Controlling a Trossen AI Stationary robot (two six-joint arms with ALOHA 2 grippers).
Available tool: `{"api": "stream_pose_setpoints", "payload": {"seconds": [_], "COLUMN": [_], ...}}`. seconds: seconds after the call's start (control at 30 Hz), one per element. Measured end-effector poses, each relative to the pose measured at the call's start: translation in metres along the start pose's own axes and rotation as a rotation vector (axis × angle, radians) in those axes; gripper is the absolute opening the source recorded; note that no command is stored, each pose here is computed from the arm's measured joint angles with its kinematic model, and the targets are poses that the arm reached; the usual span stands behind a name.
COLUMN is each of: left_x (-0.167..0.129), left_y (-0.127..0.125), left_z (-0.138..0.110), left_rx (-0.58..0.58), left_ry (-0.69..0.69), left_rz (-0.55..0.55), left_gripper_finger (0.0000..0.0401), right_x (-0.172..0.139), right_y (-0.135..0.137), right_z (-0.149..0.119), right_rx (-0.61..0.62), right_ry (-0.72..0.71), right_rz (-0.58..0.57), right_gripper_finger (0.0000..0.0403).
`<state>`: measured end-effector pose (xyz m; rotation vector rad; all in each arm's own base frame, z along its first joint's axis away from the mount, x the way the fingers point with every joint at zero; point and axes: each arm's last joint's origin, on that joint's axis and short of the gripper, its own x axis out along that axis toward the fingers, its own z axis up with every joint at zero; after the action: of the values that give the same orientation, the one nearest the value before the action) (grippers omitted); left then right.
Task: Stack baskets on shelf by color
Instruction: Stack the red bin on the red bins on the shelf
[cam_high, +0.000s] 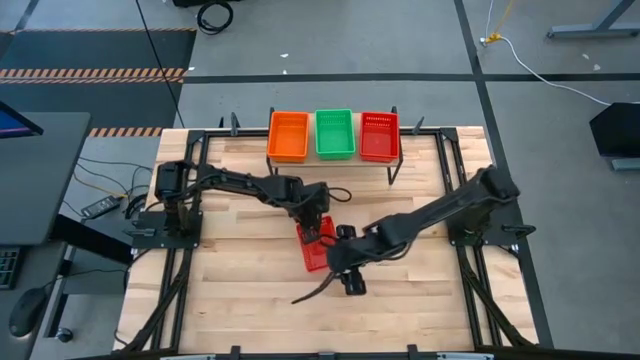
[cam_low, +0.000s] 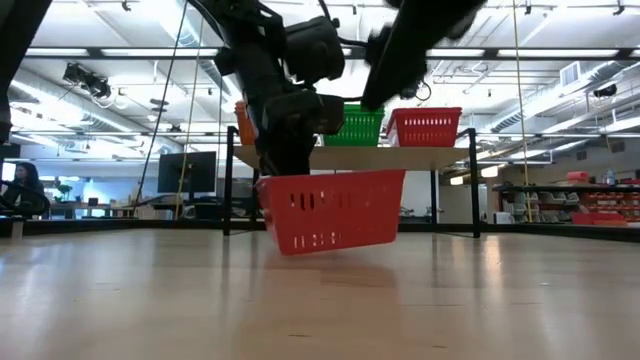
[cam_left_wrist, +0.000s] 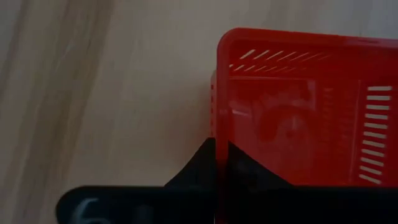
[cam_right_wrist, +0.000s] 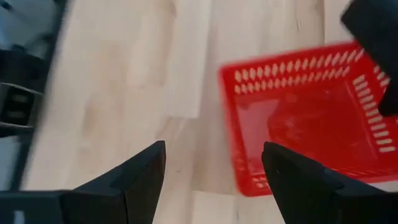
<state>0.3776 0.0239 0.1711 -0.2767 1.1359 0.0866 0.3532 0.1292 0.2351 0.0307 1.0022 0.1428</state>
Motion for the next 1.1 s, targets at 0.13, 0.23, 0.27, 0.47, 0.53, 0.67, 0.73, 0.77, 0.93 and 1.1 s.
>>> {"api": "stream_pose_setpoints", "payload": {"seconds": [0.13,0.23,0.27,0.47,0.53,0.67,0.73,0.77,0.93,1.1], "left_x": [0.0,0.0,0.0,0.0,0.0,-0.006,-0.011,-0.014,-0.023,-0.035], "left_y": [-0.003,-0.003,-0.003,-0.005,-0.005,-0.007,-0.008,-0.008,-0.01,-0.012], "left_z": [0.0,0.001,0.001,0.003,0.004,0.008,0.009,0.01,0.011,0.012], "left_rx": [-0.011,-0.013,-0.016,-0.027,-0.033,-0.032,-0.029,-0.027,-0.024,-0.018], "left_ry": [-0.008,-0.015,-0.016,-0.031,-0.034,-0.076,-0.095,-0.11,-0.127,-0.138], "left_rz": [-0.004,-0.006,-0.006,-0.049,-0.063,-0.075,-0.079,-0.083,-0.091,-0.116], "left_gripper_finger": [0.0006,0.0006,0.0006,0.0006,0.0006,0.0007,0.0007,0.0007,0.0007,0.0007], "right_x": [0.026,0.044,0.049,0.061,0.061,0.061,0.063,0.064,0.065,0.048], "right_y": [-0.004,-0.005,-0.005,-0.007,-0.008,-0.012,-0.013,-0.013,-0.013,-0.01], "right_z": [-0.003,-0.008,-0.01,-0.015,-0.014,-0.013,-0.014,-0.014,-0.016,-0.01], "right_rx": [0.009,-0.011,-0.014,0.017,0.014,0.008,0.01,0.011,0.015,0.011], "right_ry": [0.047,0.093,0.109,0.129,0.111,0.114,0.124,0.127,0.151,0.118], "right_rz": [0.024,0.047,0.042,-0.032,-0.073,-0.077,-0.07,-0.066,-0.036,-0.019], "right_gripper_finger": [0.0269,0.0269,0.0269,0.0249,0.0234,0.0194,0.0165,0.0148,0.0039,0.0015]}}
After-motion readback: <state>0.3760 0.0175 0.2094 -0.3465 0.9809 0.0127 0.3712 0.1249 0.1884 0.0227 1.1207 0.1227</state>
